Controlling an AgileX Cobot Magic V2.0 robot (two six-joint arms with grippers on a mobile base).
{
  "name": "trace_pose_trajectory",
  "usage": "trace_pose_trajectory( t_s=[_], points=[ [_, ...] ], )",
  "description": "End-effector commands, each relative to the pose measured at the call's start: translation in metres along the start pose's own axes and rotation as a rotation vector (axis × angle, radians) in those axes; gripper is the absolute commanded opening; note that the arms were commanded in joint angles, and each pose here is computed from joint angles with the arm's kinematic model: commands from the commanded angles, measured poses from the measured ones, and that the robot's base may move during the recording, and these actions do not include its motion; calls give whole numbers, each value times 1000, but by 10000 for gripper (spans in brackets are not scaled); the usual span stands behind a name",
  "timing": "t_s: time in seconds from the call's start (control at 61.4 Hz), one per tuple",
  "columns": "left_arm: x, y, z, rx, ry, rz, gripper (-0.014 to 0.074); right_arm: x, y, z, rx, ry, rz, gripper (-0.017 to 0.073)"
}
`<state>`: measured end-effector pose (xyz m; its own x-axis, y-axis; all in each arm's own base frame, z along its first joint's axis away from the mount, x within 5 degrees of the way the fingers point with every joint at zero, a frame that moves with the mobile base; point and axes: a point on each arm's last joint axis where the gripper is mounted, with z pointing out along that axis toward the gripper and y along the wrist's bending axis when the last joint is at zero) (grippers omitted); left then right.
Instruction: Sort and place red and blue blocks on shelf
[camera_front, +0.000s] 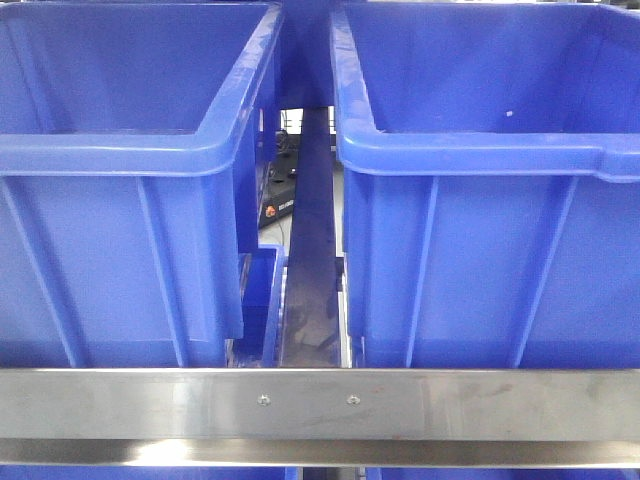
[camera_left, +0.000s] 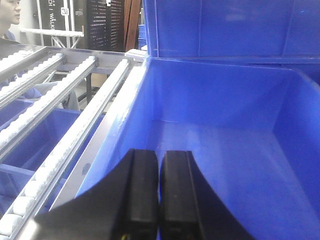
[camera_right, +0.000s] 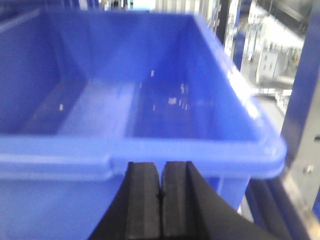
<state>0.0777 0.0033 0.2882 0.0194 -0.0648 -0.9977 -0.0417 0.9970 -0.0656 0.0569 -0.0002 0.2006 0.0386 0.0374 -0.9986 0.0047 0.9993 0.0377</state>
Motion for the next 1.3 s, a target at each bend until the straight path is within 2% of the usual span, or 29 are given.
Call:
trace_pose_trajectory(
  t_s=[0.0, 1.286],
  points=[
    [-17, -1, 0, 4, -107, -9, 124, -21, -1, -4, 17, -174, -11, 26],
    [-13, -1, 0, 3, -97, -9, 124, -22, -1, -4, 17, -181, -11, 26]
  ],
)
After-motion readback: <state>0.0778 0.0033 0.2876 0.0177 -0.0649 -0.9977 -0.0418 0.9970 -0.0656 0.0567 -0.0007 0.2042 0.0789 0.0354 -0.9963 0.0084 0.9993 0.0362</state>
